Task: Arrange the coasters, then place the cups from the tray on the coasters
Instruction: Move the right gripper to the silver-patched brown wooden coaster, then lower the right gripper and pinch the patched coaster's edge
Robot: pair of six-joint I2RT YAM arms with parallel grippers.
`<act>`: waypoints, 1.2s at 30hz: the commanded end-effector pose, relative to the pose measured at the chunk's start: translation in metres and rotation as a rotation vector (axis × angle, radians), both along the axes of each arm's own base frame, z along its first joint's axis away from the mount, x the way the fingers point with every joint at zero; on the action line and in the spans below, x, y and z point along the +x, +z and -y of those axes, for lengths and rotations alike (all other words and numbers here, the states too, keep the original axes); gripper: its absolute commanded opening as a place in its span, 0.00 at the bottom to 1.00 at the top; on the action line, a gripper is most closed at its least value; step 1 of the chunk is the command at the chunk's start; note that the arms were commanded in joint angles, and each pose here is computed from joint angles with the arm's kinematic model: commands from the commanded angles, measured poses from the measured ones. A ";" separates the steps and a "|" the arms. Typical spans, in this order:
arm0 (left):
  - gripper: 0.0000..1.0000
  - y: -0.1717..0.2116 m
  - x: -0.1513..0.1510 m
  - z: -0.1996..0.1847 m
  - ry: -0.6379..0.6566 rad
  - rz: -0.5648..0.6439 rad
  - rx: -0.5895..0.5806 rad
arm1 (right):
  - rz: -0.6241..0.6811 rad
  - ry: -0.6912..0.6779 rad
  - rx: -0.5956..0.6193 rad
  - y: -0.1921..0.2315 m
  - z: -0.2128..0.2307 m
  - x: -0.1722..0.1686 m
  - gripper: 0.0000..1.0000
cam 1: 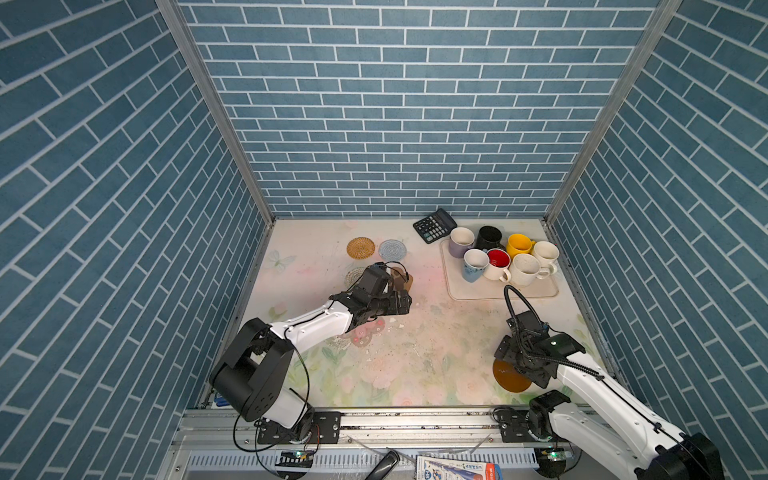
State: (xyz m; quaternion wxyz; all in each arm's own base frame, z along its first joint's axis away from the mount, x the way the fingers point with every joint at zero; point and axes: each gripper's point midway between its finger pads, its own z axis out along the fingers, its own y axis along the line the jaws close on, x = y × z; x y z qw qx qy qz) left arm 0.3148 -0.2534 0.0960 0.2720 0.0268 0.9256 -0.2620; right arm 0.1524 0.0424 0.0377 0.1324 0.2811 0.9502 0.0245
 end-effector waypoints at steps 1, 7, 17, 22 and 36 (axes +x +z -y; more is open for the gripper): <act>0.99 0.001 -0.003 0.001 -0.006 0.002 -0.005 | -0.032 -0.057 0.052 -0.016 -0.006 -0.003 0.99; 0.99 -0.001 -0.005 -0.002 -0.003 0.002 0.005 | -0.047 -0.054 0.071 -0.028 -0.012 0.000 0.99; 0.99 0.001 -0.004 0.000 -0.004 0.002 -0.002 | -0.058 -0.168 0.007 -0.029 0.005 -0.008 0.99; 0.99 0.001 -0.005 0.001 -0.006 0.000 -0.010 | -0.039 -0.289 -0.005 -0.026 0.017 -0.018 0.99; 0.99 0.001 -0.007 0.003 -0.013 -0.007 -0.018 | -0.054 -0.303 -0.047 -0.015 0.015 -0.011 0.99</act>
